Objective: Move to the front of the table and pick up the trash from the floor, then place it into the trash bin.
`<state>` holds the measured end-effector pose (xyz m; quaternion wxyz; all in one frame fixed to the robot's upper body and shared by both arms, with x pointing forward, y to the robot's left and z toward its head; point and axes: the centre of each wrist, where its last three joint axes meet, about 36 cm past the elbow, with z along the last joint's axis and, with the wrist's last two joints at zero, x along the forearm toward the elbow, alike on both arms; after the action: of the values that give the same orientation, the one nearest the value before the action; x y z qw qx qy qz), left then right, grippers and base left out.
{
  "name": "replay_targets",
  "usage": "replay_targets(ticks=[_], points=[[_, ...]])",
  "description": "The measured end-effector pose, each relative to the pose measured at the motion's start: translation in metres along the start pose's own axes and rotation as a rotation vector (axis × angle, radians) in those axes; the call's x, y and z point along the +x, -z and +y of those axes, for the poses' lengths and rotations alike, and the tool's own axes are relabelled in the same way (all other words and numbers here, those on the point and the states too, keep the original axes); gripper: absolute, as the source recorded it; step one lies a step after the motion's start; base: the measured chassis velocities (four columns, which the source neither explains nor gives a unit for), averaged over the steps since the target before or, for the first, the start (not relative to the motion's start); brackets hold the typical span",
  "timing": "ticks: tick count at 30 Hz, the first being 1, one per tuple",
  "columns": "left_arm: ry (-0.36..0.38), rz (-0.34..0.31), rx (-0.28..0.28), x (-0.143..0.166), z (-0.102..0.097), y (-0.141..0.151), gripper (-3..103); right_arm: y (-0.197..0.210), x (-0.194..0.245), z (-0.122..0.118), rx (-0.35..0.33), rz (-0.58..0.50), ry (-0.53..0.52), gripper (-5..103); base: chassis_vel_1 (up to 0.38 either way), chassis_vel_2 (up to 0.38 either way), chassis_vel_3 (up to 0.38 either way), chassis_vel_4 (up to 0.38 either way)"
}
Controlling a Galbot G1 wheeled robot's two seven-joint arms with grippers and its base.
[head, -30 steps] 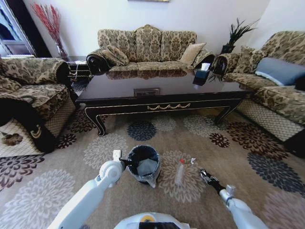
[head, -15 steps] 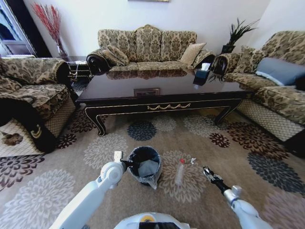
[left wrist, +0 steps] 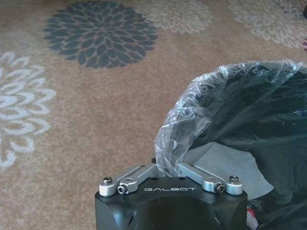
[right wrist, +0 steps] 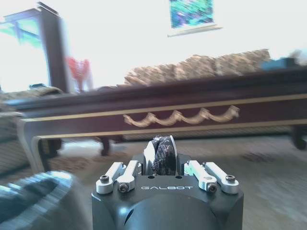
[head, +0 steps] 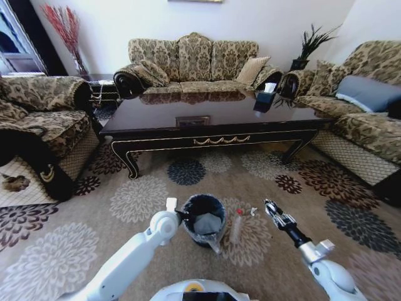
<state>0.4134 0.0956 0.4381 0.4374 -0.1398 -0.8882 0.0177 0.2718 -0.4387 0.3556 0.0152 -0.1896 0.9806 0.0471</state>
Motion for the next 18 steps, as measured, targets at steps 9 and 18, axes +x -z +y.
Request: replay_targets(ticks=[9,18], points=[[-0.032,0.006,-0.022,-0.007,-0.023,0.018,0,0.039,-0.009,0.062,0.025,-0.063,0.136,33,0.0,0.0,0.0,0.0],[-0.098,-0.002,-0.066,-0.003,-0.064,0.039,0,0.051,-0.029,0.089,0.064,-0.062,0.22,33,0.0,0.0,0.0,0.0]])
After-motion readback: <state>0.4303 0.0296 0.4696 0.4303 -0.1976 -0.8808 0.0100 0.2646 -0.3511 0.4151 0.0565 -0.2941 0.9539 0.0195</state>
